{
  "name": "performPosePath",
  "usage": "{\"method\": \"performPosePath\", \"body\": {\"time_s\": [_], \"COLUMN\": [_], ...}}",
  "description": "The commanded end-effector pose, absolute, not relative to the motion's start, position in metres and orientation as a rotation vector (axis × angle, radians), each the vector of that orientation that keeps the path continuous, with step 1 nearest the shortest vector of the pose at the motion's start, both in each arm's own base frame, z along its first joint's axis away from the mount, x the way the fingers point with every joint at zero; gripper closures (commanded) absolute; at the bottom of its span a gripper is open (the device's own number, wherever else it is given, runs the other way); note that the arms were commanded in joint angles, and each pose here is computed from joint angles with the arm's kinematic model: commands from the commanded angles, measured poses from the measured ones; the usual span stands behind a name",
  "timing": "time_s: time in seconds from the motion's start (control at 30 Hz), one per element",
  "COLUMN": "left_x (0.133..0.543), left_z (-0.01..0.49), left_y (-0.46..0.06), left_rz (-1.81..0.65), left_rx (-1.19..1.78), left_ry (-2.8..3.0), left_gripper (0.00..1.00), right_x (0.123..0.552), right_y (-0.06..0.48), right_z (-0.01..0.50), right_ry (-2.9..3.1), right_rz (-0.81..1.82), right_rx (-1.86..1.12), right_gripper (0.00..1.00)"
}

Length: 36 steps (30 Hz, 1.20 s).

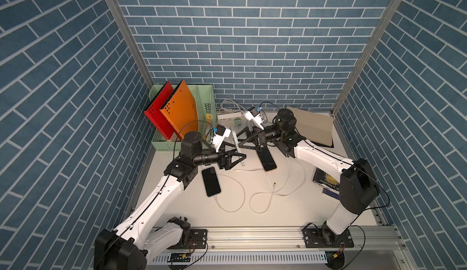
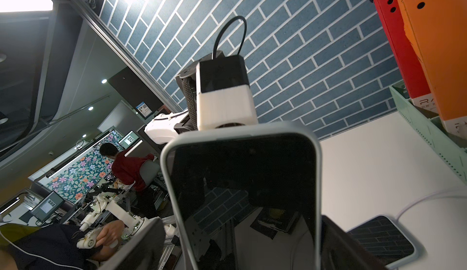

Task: Unplug the charging cable from the phone
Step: Place the phone at the center of the board.

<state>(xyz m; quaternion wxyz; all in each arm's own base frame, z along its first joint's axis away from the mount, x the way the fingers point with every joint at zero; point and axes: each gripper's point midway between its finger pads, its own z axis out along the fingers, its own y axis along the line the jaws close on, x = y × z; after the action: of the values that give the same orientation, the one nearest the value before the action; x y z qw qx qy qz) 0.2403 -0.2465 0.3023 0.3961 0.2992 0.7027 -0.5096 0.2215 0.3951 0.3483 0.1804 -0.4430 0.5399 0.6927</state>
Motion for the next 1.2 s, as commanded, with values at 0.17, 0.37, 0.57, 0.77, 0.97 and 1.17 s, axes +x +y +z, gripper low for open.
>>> {"method": "performPosePath", "body": {"time_s": [0.17,0.37,0.57,0.77,0.97,1.17], "left_x": [0.241,0.243,0.245,0.249,0.259,0.280], "left_z": [0.316,0.313,0.310,0.308,0.303,0.303], "left_y": [-0.253,-0.252,-0.250,-0.249,-0.237,-0.205], "left_rz": [-1.287,-1.276,-1.251,-1.230,-1.121,-0.907], "left_rx": [0.808,0.798,0.780,0.758,0.679,0.454], "left_ry": [1.712,1.724,1.741,1.762,1.821,1.875], "left_gripper": [0.97,0.96,0.87,0.29,0.00,0.00], "right_x": [0.218,0.219,0.219,0.218,0.231,0.270], "right_y": [0.398,0.399,0.398,0.398,0.396,0.393], "right_z": [0.359,0.356,0.358,0.359,0.353,0.331], "right_ry": [1.454,1.457,1.448,1.440,1.475,1.637], "right_rz": [1.940,1.941,1.936,1.932,1.908,1.789], "right_rx": [-1.293,-1.292,-1.291,-1.292,-1.228,-1.058], "right_gripper": [0.14,0.37,0.53,0.68,0.76,0.80]}}
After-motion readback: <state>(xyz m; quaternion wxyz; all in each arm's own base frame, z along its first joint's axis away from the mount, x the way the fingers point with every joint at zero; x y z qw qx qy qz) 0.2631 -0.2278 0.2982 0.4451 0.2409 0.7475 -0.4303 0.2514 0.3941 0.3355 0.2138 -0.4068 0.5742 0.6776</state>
